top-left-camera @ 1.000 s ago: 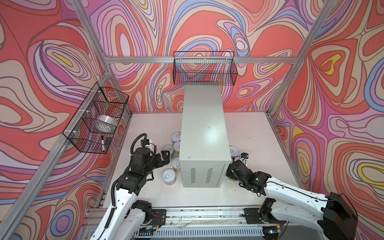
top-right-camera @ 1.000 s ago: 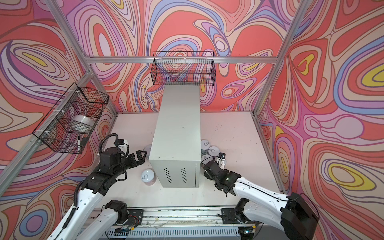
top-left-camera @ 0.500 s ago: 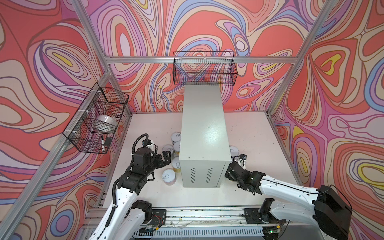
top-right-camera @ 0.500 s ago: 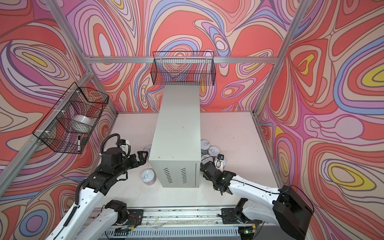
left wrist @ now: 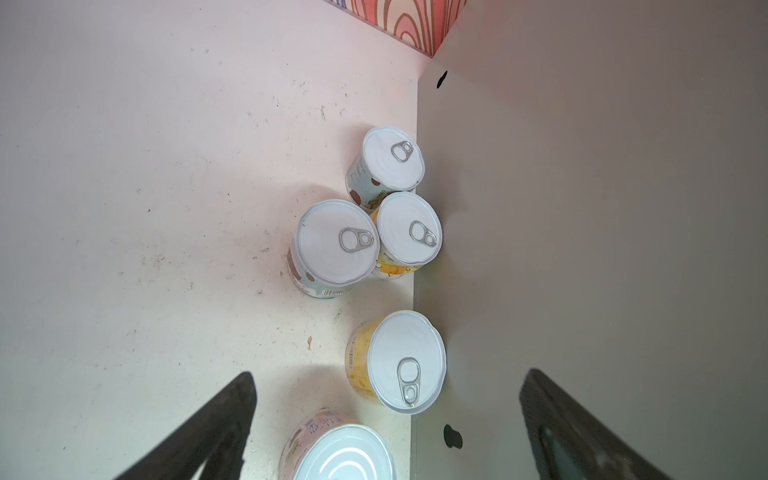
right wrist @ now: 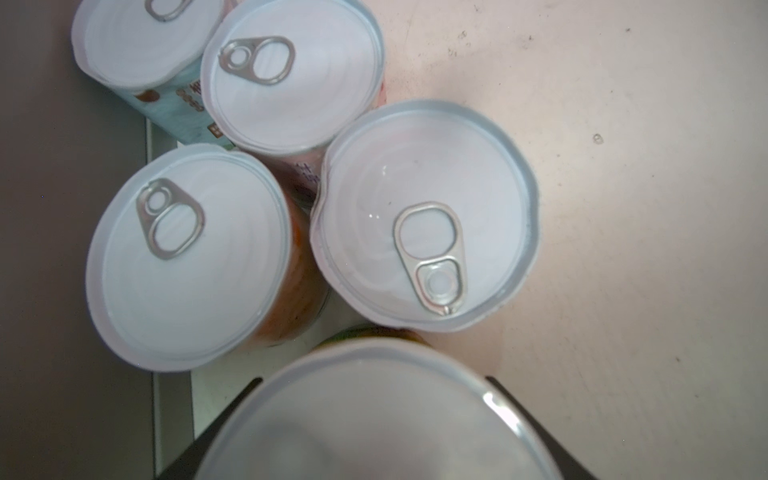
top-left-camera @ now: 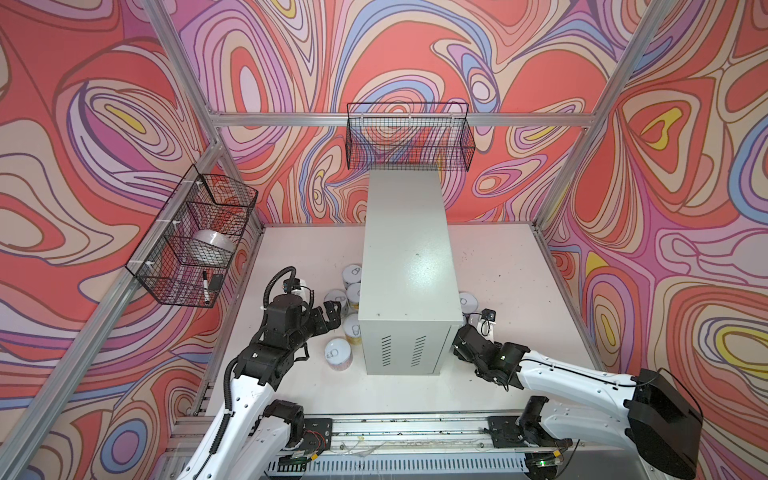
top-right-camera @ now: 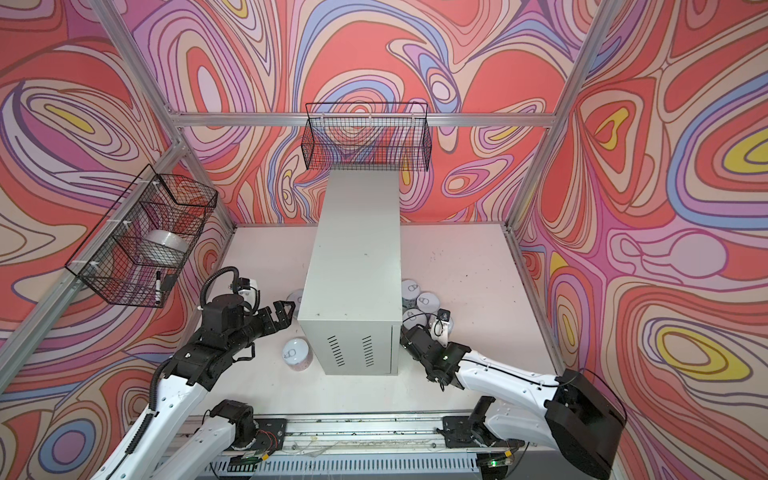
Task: Place and organize the canned foods onto the counter
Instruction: 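Close the right gripper on the orange-green labelled can and lift it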
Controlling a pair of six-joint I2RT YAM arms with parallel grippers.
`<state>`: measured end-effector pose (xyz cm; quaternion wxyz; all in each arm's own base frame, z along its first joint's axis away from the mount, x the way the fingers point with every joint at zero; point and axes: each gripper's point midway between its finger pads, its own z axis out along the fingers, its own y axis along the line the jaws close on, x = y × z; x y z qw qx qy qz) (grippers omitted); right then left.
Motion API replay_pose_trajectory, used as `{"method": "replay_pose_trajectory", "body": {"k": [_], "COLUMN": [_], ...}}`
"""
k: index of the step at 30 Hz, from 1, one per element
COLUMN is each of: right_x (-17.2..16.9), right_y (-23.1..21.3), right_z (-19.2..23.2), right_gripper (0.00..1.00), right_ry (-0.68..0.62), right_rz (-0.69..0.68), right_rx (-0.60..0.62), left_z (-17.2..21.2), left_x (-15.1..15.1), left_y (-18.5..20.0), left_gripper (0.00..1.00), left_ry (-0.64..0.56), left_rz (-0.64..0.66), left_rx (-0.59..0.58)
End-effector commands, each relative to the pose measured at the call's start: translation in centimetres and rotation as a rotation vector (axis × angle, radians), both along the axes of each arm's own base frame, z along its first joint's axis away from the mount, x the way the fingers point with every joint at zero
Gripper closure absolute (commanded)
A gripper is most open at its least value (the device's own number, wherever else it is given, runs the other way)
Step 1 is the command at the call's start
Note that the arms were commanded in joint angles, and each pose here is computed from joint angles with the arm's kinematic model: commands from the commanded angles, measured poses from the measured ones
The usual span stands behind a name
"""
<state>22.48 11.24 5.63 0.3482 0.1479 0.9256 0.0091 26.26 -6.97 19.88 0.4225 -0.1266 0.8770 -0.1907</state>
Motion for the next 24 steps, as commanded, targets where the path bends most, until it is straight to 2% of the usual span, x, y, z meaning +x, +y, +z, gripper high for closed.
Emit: {"method": "replay_pose_trajectory", "body": {"k": [1,6,10,12,14,16,20,24], "right_x": [-0.2,-0.1,0.0,0.1,0.3,0.6,1.6,3.5], "right_y": [-0.4,0.1,0.3,0.2,-0.4,-0.9,-1.7,-1.2], "right_z": [1.0,3.7,7.9,11.1,14.3,17.8,25.0,30.9], "right_gripper": [1.00,1.00,1.00,1.00,1.00,1.00,1.00,1.00], "right_ry": [-0.011,-0.025,-0.048,-0.074,-0.104,-0.141,-0.221,-0.293], "right_rz": [-0.007,0.023,0.051,0.069,0.070,0.069,0.071,0.100], "right_rx": [-0.009,0.010,0.019,0.011,-0.013,-0.042,-0.135,-0.225], "left_z": [2.3,5.0,7.7,9.1,9.4,10.3,13.0,14.5], "left_x": [0.6,1.4,2.0,2.1,2.5,3.0,3.7,4.7], "left_y": [1.1,1.9,2.5,2.5,2.1,1.7,2.1,1.8], "left_gripper": [0.00,0.00,0.00,0.00,0.00,0.00,0.00,0.00], "left_ry": [-0.031,-0.098,-0.169,-0.139,-0.060,-0.075,-0.175,-0.154], "left_rz": [0.074,0.101,0.128,0.113,0.075,0.041,0.054,0.031], "left_rx": [0.021,0.063,0.092,0.117,0.161,0.181,0.213,0.247]}}
